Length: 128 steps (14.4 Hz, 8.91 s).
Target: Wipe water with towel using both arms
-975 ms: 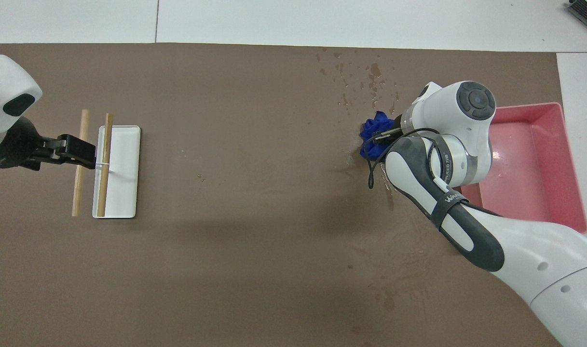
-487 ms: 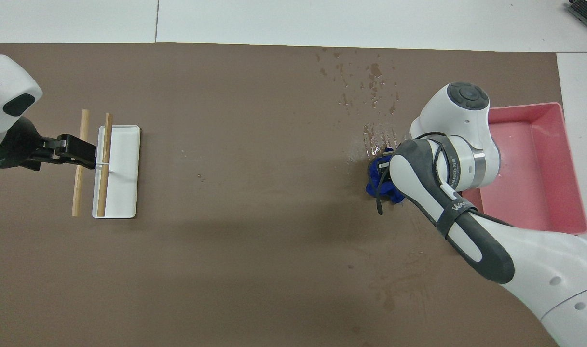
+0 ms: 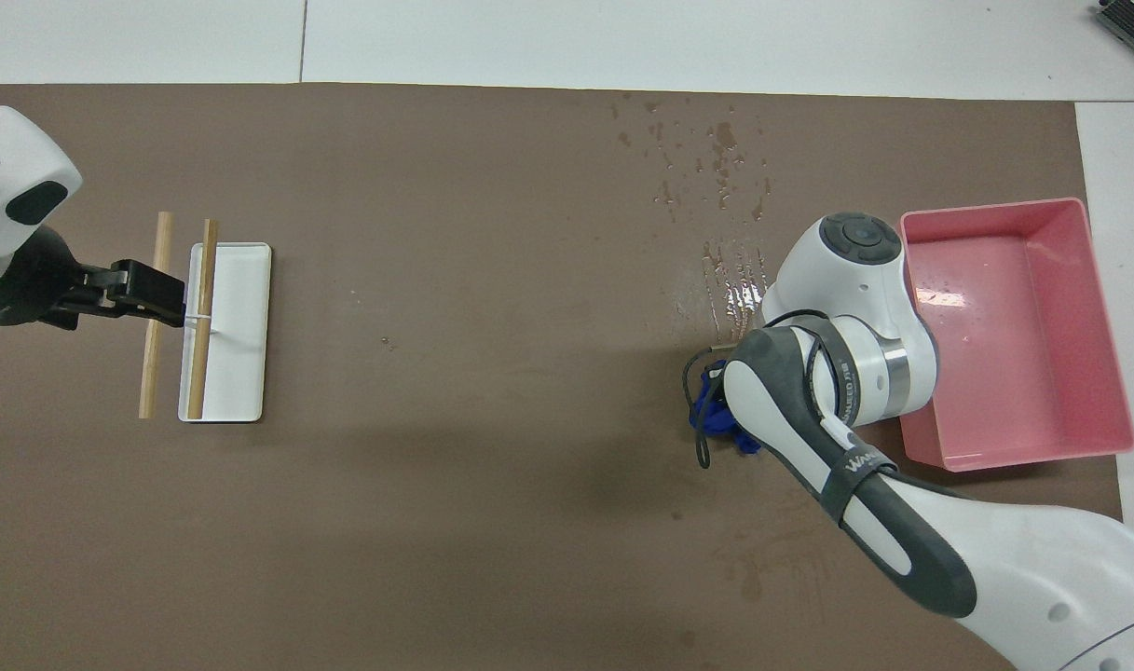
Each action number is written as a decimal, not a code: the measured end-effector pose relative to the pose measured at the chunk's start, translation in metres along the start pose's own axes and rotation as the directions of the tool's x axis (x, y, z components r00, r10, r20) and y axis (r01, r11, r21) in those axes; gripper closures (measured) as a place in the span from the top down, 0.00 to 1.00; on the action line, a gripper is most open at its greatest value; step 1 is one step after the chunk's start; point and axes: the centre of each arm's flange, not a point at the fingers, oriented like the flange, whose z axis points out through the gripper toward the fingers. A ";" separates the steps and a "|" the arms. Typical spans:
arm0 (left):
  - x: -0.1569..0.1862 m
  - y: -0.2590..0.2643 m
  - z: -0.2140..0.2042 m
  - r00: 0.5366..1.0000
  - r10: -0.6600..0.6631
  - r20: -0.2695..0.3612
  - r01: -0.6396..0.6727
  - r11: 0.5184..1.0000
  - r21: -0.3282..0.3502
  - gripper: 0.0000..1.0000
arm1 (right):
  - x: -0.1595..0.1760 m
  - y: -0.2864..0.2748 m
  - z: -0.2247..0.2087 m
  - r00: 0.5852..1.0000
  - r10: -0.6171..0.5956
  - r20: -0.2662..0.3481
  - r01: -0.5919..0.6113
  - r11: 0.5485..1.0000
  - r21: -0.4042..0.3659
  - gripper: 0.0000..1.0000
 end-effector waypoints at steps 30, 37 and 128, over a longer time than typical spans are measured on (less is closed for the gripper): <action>0.000 0.000 0.000 1.000 0.000 0.000 0.000 1.000 0.000 1.00 | 0.132 0.059 -0.068 0.782 -0.187 -0.595 0.168 0.982 -0.088 0.37; 0.000 0.000 0.000 1.000 0.000 0.000 0.000 1.000 0.000 1.00 | 0.124 -0.005 -0.054 0.832 0.235 -0.503 -0.093 0.952 0.292 0.37; 0.000 0.000 0.000 1.000 0.000 0.000 0.000 1.000 0.000 1.00 | -0.151 0.099 -0.349 0.900 -0.077 -0.430 0.034 0.994 -0.106 1.00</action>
